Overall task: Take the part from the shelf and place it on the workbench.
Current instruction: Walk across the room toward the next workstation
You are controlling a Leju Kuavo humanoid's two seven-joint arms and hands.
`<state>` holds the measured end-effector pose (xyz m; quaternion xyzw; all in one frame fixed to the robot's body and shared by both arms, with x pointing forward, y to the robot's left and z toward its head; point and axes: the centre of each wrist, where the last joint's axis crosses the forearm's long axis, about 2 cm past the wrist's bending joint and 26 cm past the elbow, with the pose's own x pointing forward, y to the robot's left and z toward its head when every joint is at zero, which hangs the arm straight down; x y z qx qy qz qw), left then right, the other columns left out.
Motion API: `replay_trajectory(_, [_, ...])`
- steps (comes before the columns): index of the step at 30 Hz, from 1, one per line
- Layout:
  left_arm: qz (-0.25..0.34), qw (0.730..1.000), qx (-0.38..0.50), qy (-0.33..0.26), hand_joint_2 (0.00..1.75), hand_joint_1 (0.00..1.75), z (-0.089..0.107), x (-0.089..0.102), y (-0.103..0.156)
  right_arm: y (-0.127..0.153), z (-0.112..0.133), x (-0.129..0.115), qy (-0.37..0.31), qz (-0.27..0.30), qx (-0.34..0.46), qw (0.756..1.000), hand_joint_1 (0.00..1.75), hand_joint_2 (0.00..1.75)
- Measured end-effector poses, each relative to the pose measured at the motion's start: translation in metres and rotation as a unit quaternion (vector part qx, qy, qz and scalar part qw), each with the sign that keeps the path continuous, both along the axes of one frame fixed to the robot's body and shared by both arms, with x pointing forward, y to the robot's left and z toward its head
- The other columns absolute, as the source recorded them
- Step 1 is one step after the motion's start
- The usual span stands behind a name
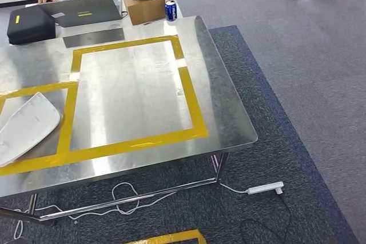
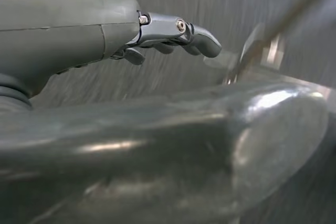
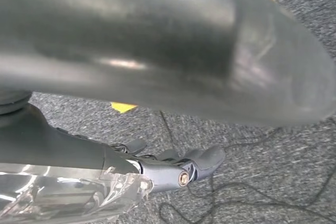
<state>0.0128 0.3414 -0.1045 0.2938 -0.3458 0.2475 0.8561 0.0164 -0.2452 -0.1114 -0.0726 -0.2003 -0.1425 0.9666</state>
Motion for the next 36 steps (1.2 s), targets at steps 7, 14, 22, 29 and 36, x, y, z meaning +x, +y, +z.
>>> replay_trajectory(7, [-0.208, 0.973, -0.064, 0.076, 0.0, 0.0, -0.006, 0.006, -0.041, 0.0, 0.0, 0.002, 0.008, 0.013, 0.007, 1.0, 0.0, 0.0])
replay_trajectory(14, [-0.263, 0.957, -0.093, 0.077, 0.0, 0.0, -0.007, 0.007, -0.061, 0.0, 0.0, -0.001, 0.013, 0.017, 0.011, 1.0, 0.0, 0.0])
replay_trajectory(22, [-0.282, 0.949, -0.11, 0.087, 0.0, 0.0, -0.008, 0.005, -0.067, 0.0, 0.0, 0.002, 0.014, 0.022, 0.013, 1.0, 0.0, 0.0])
replay_trajectory(29, [-0.27, 0.951, -0.123, 0.09, 0.0, 0.0, -0.008, 0.003, -0.068, 0.001, 0.0, 0.003, 0.012, 0.025, 0.013, 1.0, 0.0, 0.0])
replay_trajectory(36, [-0.271, 0.95, -0.125, 0.091, 0.0, 0.0, -0.008, 0.005, -0.068, 0.002, 0.0, 0.003, 0.012, 0.026, 0.017, 0.999, 0.0, 0.0])
